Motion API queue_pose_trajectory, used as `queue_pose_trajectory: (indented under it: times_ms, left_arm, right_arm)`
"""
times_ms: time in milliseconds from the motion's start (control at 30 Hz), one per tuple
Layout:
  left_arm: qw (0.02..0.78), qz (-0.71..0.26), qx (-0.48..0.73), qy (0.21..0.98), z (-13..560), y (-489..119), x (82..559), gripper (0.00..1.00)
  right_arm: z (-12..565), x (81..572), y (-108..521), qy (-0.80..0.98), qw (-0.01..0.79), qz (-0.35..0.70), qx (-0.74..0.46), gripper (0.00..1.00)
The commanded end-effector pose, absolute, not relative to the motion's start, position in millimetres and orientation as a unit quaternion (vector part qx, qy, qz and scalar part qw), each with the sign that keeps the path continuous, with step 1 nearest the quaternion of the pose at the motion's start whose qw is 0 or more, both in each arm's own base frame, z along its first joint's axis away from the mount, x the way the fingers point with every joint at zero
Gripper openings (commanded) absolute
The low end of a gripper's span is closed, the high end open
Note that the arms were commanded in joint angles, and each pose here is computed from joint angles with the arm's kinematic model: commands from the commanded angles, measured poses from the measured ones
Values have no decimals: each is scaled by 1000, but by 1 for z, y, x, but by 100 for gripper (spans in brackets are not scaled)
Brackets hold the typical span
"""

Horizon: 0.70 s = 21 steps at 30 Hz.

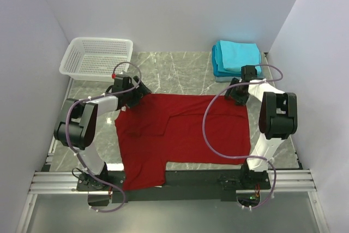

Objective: Fold and stack the t-shirts
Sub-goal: Fold the tshirt

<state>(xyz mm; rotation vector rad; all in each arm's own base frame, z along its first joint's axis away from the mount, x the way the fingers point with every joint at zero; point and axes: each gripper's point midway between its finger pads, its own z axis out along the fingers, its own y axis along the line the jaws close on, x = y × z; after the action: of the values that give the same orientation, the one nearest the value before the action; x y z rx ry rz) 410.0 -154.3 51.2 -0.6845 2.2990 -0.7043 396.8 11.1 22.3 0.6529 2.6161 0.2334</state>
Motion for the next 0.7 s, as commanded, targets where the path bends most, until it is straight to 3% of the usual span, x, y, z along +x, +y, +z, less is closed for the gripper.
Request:
queue_pose_trajectory:
  times_ms: [0, 667]
  left_arm:
    - [307, -289, -244, 874, 50, -172, 419, 100]
    - [362, -284, -228, 858, 68, -194, 516, 99]
  right_arm:
    - [2, 390, -17, 953, 185, 28, 236, 68]
    - [37, 477, -51, 935, 261, 26, 237, 71]
